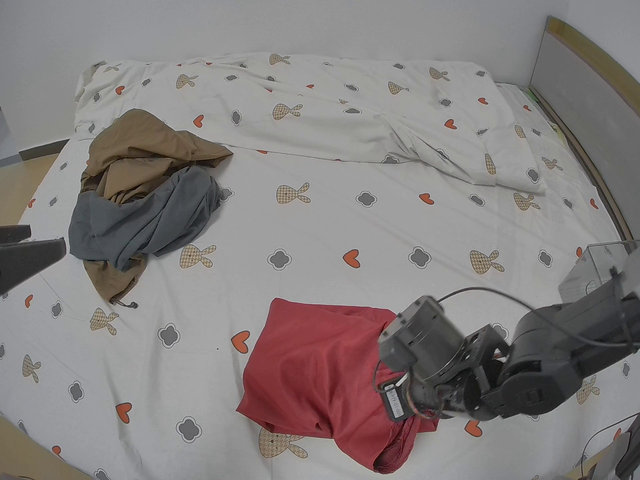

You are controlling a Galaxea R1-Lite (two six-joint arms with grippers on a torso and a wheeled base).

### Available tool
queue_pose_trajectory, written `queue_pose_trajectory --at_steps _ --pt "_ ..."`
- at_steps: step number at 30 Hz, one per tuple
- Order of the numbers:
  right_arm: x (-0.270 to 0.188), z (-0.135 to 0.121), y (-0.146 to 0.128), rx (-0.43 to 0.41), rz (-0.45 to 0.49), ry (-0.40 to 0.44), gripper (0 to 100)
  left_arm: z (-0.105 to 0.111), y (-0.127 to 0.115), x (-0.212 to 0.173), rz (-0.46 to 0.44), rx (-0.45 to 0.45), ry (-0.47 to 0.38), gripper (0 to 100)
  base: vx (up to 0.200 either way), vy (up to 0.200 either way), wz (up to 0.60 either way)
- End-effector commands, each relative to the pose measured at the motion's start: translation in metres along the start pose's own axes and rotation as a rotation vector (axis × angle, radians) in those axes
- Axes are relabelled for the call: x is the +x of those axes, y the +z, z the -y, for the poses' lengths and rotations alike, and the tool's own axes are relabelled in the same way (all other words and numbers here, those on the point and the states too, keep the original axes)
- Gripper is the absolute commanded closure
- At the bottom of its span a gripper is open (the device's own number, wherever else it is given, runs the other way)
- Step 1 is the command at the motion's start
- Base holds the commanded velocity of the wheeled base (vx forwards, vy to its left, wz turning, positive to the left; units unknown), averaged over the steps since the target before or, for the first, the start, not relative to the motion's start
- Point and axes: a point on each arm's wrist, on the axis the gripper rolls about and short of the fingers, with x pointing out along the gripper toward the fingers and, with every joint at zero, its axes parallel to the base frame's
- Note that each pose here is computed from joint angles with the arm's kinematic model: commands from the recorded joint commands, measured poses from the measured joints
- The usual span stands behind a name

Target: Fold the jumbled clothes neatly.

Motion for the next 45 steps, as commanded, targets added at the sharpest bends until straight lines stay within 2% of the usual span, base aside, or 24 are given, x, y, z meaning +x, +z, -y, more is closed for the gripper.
queue_pose_trajectory --at_steps 1,6,16,21,27,28,31,34,39,45 --pt "-0.033 0.041 0.014 0.123 0.045 0.107 100 0.0 -0.001 0.01 -0.032 0.001 0.003 0 0.0 0.0 0.0" --pt "-0.028 0.062 0.022 0.194 0.01 0.208 100 0.0 -0.002 0.013 -0.047 0.001 0.005 0 0.0 0.0 0.0" --pt "-0.016 0.1 0.043 0.297 -0.003 0.331 100 0.0 -0.003 0.017 -0.06 0.001 0.007 0 0.0 0.0 0.0" --pt "-0.001 0.109 0.051 0.319 -0.003 0.337 100 0.0 -0.003 0.02 -0.067 0.003 0.007 0 0.0 0.0 0.0" --pt "0.01 0.113 0.048 0.331 -0.031 0.315 100 0.0 -0.004 0.02 -0.07 0.003 0.008 0 0.0 0.0 0.0" --pt "0.012 0.114 0.049 0.334 -0.031 0.315 0 0.0 -0.004 0.021 -0.073 0.003 0.008 0 0.0 0.0 0.0" --pt "0.012 0.113 0.048 0.335 -0.036 0.322 0 0.0 -0.004 0.021 -0.073 0.003 0.008 0 0.0 0.0 0.0" --pt "0.007 0.115 0.047 0.337 -0.039 0.369 0 0.0 -0.004 0.022 -0.074 0.003 0.008 0 0.0 0.0 0.0" --pt "-0.008 0.139 0.052 0.39 0.008 0.431 0 0.0 -0.004 0.022 -0.074 0.003 0.008 0 0.0 0.0 0.0" --pt "-0.022 0.159 0.051 0.434 0.057 0.405 0 0.0 -0.004 0.022 -0.077 0.003 0.009 0 0.0 0.0 0.0"
